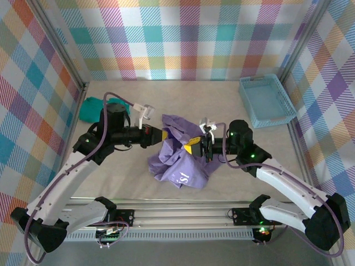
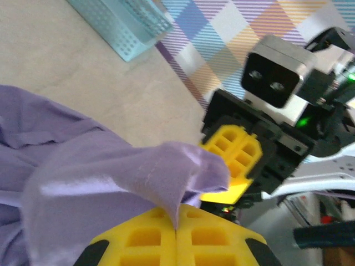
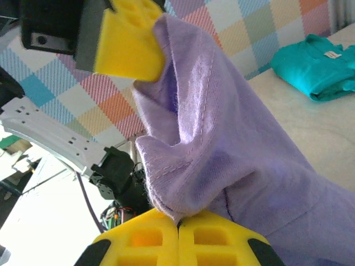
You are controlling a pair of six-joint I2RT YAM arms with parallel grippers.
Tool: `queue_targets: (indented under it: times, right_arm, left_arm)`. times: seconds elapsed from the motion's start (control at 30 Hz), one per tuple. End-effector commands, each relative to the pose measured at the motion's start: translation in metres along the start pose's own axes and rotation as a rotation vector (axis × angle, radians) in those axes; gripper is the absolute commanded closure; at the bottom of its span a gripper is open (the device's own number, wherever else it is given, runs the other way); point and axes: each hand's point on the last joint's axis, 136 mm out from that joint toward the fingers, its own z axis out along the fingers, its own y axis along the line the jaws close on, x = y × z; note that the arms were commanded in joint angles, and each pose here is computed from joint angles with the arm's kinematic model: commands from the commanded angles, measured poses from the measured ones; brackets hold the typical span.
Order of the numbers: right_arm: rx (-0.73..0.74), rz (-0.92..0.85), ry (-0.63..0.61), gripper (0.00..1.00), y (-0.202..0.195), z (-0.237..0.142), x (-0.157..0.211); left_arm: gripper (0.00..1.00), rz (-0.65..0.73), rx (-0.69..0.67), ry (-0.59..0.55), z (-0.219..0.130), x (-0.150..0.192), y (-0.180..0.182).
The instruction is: Fold the inside-out t-shirt
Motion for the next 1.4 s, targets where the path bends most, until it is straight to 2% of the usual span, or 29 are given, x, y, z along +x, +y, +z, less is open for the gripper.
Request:
queue_targets:
  times: [0.0,0.1,0.2,0.27,0.43,0.57,0.73,1.03,1.3,1.37]
  right_arm:
    - [-0.082,-0.056,-0.090,0.99,0.022,-0.012,-0.021]
    - [-0.063,-0.076,-0.123,1.00,0.025,-0.022,-0.027]
    - [-0.009,-0.068,-0.129,1.00,0.018,-0.027,-0.024]
    - [0.053,-0.045,-0.126,1.00,0.008,-0.028,-0.021]
    - [0.245,0.044,-0.062,0.95,-0.034,-0.024,-0.008]
    - [0.337,0.027,-0.015,0.86,-0.048,-0.019,0.000]
    - [0.413,-0.101,0.100,0.70,-0.047,-0.019,0.008]
    - [0.290,-0.389,0.176,0.49,0.007,0.002,0.005]
    - [0.402,-0.379,0.194,0.44,-0.020,0.032,-0.010]
    - [0.405,-0.363,0.214,0.49,-0.027,0.039,-0.007]
  left_arm:
    - [1.00,-0.053,-0.294,-0.060,-0.019,-0.016,0.050]
    - [1.00,-0.114,-0.426,-0.062,-0.026,-0.015,0.084]
    - [1.00,-0.117,-0.360,-0.073,-0.023,-0.017,0.079]
    - [1.00,-0.081,-0.230,-0.073,-0.017,-0.019,0.058]
    - [1.00,0.024,0.226,-0.051,-0.017,-0.022,-0.022]
    - [1.00,0.072,0.328,-0.031,-0.025,-0.019,-0.044]
    - [1.00,0.071,0.310,0.014,-0.024,-0.016,-0.043]
    - [1.00,0.025,0.263,0.042,-0.014,-0.019,-0.031]
    - [1.00,0.029,0.269,0.051,-0.015,-0.017,-0.033]
    - [1.00,0.035,0.266,0.050,-0.016,-0.017,-0.033]
